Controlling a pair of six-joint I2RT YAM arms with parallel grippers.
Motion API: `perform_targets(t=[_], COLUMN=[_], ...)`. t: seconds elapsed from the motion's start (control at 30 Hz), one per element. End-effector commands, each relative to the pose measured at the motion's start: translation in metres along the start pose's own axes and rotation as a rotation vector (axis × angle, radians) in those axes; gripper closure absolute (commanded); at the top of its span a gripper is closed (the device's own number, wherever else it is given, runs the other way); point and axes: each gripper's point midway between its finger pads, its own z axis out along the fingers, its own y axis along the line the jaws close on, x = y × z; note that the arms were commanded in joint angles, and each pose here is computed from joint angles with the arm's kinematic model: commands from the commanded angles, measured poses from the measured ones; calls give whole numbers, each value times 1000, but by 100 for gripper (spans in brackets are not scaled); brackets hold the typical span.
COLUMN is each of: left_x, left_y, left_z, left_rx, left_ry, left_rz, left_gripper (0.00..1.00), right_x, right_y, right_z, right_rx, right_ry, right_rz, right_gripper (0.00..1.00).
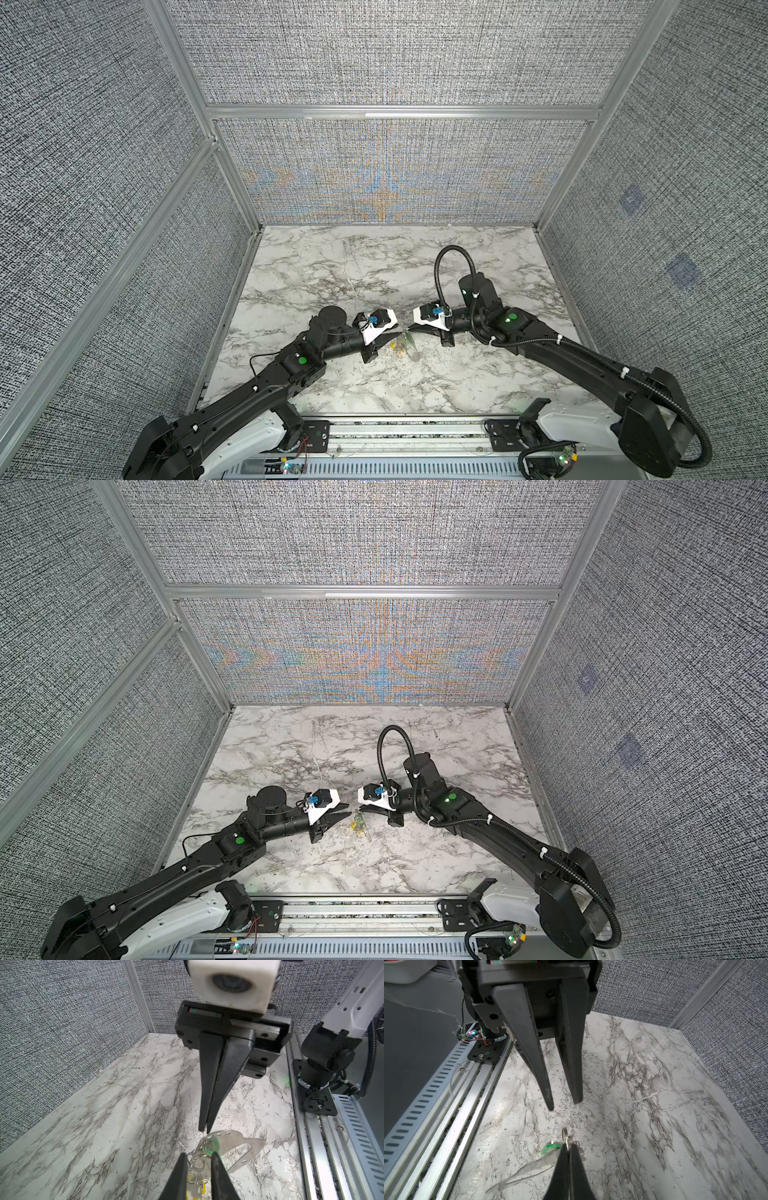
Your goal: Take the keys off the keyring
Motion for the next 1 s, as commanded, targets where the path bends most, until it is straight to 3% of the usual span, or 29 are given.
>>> perform_targets(t=[0.0,0.53,0.97], left_x=[-4,-5,-11], left_y=[1,8,7], left_z=[0,8,15], left_rx=[-25,-99,-91], left_ry=[-19,-31,-67], left_rz=[44,75,40], left_gripper=[77,73,79], right_x=[-9,-7,-8], right_y=[-6,-3,-2], right_z=[-1,-2,-2], right_rx=[24,-3,-19], right_ry=[-36,-3,7], right_rz=[-70,7,46], right_gripper=[100,100,100])
